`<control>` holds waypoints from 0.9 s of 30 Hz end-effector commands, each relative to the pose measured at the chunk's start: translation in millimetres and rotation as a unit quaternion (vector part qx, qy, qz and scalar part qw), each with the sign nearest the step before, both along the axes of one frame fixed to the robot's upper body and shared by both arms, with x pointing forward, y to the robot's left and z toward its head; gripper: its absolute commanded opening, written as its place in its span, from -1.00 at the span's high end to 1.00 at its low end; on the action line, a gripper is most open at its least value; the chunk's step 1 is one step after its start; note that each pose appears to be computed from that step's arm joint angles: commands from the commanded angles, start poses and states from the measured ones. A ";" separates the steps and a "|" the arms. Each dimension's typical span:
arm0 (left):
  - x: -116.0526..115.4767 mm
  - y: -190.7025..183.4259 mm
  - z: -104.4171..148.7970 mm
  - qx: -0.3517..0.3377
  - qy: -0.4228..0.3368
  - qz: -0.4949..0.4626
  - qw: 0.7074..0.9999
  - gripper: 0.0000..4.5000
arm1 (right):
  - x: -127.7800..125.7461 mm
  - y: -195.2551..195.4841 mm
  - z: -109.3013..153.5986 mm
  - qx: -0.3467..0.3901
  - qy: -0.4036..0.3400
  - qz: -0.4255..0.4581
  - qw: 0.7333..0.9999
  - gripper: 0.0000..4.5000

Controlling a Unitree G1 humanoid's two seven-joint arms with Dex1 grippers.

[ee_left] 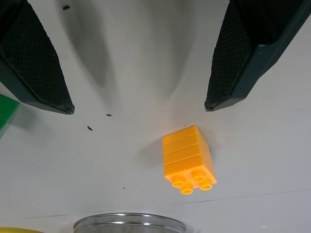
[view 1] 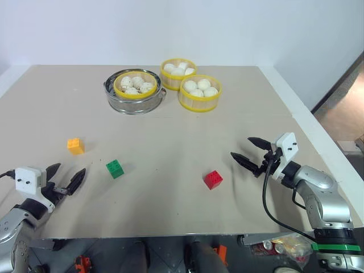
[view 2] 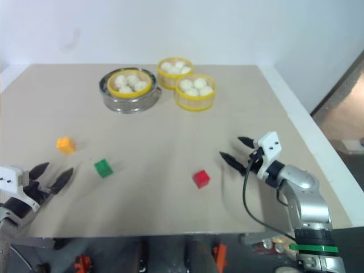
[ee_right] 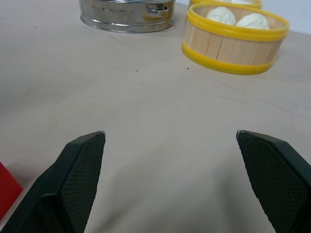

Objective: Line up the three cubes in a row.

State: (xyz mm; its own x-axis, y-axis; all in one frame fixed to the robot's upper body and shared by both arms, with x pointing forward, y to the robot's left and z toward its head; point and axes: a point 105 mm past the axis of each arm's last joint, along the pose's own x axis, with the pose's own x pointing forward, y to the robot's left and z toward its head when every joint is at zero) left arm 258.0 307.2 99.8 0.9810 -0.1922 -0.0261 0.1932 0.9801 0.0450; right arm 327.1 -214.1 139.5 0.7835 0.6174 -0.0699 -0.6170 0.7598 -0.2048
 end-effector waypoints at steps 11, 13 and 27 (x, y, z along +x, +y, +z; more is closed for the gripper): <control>-6.8 28.1 23.3 0.019 -0.062 0.046 0.997 -0.98 | -0.2 8.4 16.0 -0.020 -0.016 0.020 0.999 -1.00; -6.7 26.0 21.6 0.020 -0.058 0.039 0.997 -0.98 | -0.2 8.5 16.9 -0.021 -0.016 0.019 0.999 -1.00; -15.7 -104.4 87.5 0.058 -0.048 -0.343 0.936 -0.98 | -7.3 7.1 35.0 -0.017 -0.022 0.023 0.999 -1.00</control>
State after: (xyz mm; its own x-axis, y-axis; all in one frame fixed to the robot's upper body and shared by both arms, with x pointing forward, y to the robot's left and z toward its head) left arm 251.1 227.1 186.7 0.7304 -0.6822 0.0342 0.6627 0.7198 0.2068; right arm 323.3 -206.0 152.8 0.7596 0.6416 -0.1067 -0.6473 0.7298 -0.2200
